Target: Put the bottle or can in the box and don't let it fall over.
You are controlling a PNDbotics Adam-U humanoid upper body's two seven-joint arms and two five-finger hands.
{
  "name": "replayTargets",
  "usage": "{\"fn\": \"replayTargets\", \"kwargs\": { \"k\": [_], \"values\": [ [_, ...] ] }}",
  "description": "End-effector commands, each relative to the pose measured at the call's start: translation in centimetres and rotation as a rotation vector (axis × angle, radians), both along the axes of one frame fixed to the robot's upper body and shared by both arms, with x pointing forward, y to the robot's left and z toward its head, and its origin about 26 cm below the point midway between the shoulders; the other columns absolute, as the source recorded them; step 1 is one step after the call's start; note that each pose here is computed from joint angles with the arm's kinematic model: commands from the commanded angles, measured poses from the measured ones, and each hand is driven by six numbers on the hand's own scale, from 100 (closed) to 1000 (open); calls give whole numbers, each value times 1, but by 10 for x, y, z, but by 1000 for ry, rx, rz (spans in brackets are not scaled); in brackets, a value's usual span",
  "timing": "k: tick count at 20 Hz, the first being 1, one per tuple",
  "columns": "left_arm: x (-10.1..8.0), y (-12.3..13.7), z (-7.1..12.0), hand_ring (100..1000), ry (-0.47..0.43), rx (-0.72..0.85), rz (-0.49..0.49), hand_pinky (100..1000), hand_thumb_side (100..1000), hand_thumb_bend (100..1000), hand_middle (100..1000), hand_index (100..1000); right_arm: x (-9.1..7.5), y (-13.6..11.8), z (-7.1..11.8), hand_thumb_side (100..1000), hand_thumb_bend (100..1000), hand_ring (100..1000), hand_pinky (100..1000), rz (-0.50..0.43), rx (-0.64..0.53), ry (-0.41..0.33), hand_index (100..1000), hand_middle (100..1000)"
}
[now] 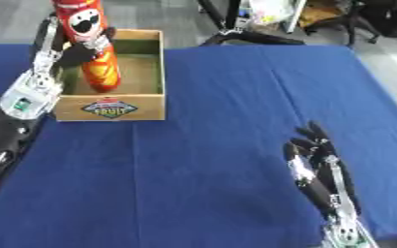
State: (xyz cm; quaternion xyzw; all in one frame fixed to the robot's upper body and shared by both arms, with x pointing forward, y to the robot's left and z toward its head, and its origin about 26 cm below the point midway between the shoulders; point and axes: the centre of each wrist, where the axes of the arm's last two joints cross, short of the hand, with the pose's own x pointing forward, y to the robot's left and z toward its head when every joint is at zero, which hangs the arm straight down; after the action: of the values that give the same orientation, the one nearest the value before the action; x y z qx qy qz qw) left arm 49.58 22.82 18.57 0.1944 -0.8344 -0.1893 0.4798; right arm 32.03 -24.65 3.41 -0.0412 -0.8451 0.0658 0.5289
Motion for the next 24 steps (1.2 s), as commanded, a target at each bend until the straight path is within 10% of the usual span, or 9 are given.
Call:
{"fn": "replayTargets", "kwargs": {
  "k": [1,11,24],
  "values": [
    [0,0,11,627,-19,37,-12,634,233,298,606,852,2,-2,6,540,332,822,847,0,-5,-21,1000,852],
    [-5,12,26,916,-11,168,-4,872,579,788,907,961,3,-4,6,540,329,822,847,-3,-6,-23,1000,853],
    [-62,39,72,921,-119,120,-36,880,588,749,920,965,2,-12,5,540,325,824,848,-34,-11,-27,1000,854]
  ]
}}
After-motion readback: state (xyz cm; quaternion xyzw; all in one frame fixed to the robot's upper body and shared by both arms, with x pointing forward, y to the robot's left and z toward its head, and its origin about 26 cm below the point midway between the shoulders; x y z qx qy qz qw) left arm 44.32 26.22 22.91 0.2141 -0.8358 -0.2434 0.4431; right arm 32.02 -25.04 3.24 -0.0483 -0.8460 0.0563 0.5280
